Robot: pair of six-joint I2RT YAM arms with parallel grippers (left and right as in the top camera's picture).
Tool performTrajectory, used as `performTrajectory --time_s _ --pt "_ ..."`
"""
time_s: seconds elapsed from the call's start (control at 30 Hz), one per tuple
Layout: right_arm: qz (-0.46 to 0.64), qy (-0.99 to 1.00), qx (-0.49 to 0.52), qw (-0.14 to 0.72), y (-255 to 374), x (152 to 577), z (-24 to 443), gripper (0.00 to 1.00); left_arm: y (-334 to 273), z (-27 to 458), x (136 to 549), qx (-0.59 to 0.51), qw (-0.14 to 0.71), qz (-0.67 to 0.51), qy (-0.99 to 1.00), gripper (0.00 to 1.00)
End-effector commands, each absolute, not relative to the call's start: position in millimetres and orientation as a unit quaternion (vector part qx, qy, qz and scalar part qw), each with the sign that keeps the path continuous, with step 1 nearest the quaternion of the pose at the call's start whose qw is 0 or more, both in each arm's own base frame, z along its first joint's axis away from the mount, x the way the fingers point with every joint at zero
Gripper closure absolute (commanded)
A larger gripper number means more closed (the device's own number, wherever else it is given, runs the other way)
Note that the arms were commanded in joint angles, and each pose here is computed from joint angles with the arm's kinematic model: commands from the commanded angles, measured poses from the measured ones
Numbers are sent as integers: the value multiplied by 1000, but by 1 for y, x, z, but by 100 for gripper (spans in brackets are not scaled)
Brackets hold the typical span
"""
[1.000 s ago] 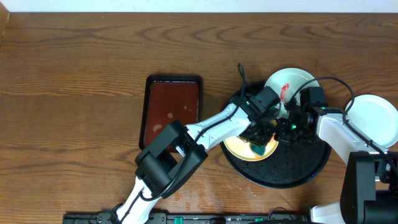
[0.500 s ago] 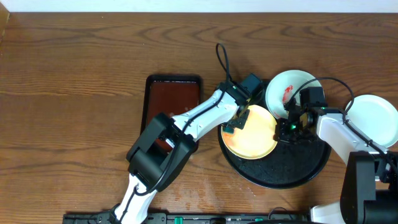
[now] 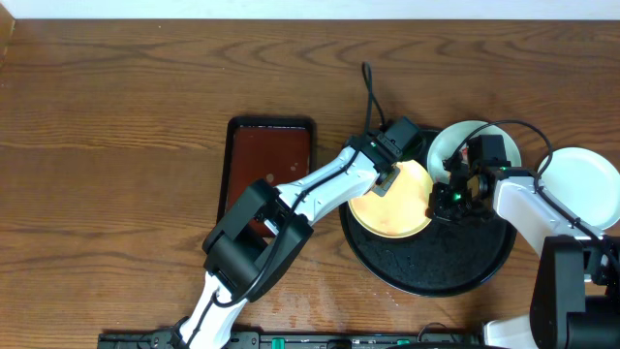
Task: Clean dirty plates on tray and stack at the side
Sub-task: 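Wipe the sponge around the yellow plate held by the right gripper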
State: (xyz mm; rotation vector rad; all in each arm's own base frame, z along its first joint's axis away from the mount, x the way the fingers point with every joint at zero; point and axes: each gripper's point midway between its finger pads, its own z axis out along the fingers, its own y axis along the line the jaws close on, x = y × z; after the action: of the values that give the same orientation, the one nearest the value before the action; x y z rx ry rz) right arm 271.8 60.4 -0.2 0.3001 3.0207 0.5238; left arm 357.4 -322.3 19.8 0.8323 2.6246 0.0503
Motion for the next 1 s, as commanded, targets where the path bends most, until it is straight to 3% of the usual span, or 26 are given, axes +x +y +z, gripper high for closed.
performTrajectory --time_s 0.0,0.47,0.83,0.97 --pt "108 989 97 25 38 267 -12 99 -326 4 358 380 179 13 907 93" --pt "108 989 93 26 38 267 -12 99 -382 10 307 539 139 -161 815 93" --pt "108 989 93 25 38 267 -12 99 -337 6 356 583 181 22 791 92" --pt "108 989 93 25 38 267 -12 99 -325 6 366 598 179 37 780 93"
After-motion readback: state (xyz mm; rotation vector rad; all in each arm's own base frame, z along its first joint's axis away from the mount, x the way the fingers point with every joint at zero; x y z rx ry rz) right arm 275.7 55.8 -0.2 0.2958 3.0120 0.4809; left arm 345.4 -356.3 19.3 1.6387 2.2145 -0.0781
